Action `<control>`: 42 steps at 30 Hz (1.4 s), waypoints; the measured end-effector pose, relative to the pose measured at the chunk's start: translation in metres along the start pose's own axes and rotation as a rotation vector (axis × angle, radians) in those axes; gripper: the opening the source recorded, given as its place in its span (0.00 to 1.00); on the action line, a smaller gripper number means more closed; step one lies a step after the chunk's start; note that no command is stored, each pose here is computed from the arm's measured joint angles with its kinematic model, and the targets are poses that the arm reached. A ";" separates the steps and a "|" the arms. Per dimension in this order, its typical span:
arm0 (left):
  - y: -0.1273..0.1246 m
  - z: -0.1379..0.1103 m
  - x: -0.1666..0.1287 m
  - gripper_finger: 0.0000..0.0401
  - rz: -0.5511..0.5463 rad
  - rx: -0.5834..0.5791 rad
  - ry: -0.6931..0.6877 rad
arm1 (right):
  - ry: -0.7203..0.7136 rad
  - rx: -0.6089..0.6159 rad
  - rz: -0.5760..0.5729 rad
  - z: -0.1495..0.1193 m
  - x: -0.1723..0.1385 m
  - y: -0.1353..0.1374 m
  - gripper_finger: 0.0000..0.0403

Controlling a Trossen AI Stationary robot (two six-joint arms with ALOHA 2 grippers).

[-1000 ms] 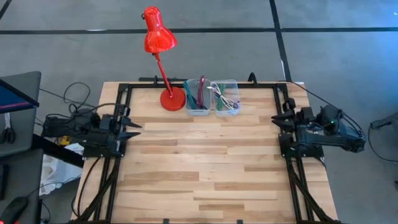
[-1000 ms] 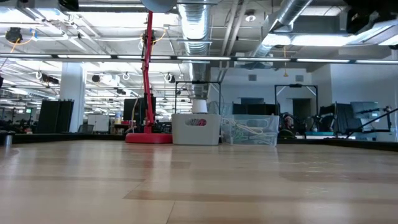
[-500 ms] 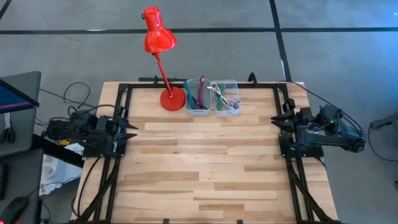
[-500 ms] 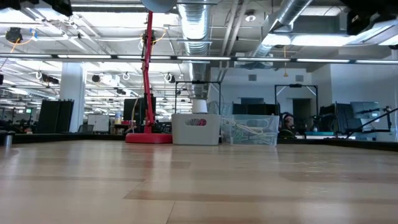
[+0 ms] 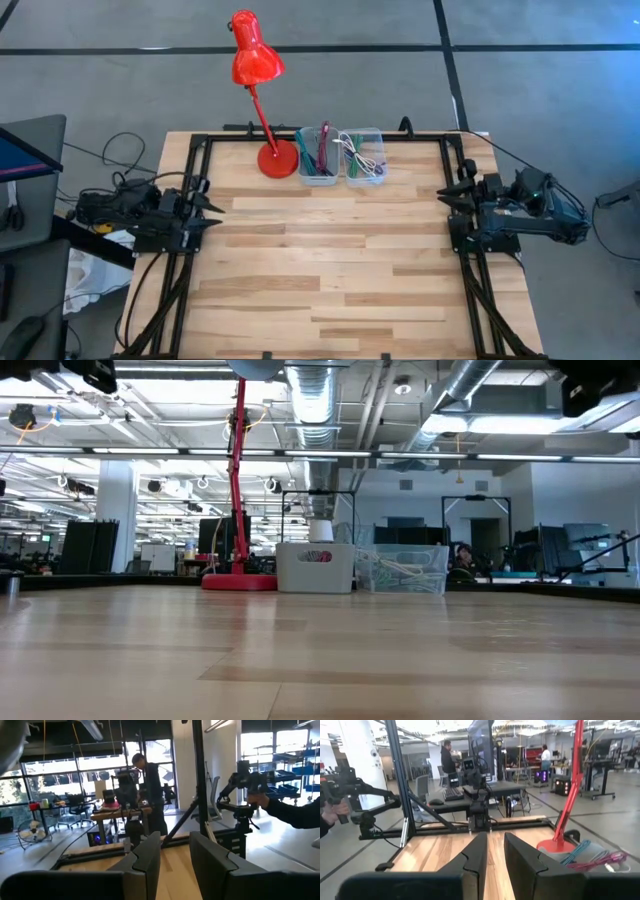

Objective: Pick & Place USB Port
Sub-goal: Return to Home Position

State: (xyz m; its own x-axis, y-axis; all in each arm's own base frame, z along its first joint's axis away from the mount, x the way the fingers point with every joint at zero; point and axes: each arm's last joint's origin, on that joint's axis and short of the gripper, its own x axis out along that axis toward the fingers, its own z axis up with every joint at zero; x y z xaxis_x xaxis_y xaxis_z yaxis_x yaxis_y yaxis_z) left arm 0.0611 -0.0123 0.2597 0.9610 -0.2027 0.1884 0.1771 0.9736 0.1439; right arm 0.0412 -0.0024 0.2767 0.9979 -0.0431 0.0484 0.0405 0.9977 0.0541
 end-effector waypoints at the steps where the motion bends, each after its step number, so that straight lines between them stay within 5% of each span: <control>1: 0.000 -0.001 0.000 0.26 0.000 0.000 0.004 | 0.000 -0.008 0.000 0.000 0.000 0.000 0.15; 23: -0.007 -0.047 0.014 0.26 -0.003 -0.044 0.023 | -0.020 -0.024 0.034 -0.004 0.004 0.001 0.15; 31: -0.005 -0.036 0.012 0.26 0.000 -0.020 -0.021 | 0.016 -0.021 0.032 -0.026 0.017 -0.001 0.15; 42: -0.009 -0.036 0.012 0.26 -0.148 -0.013 -0.029 | -0.027 -0.013 0.071 -0.052 0.033 -0.003 0.15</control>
State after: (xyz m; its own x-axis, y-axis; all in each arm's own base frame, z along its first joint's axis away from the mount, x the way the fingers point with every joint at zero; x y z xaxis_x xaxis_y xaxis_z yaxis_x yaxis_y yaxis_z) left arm 0.0781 -0.0200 0.2259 0.9176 -0.3472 0.1937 0.3198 0.9340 0.1594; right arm 0.0769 -0.0036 0.2264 0.9966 0.0262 0.0783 -0.0292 0.9989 0.0368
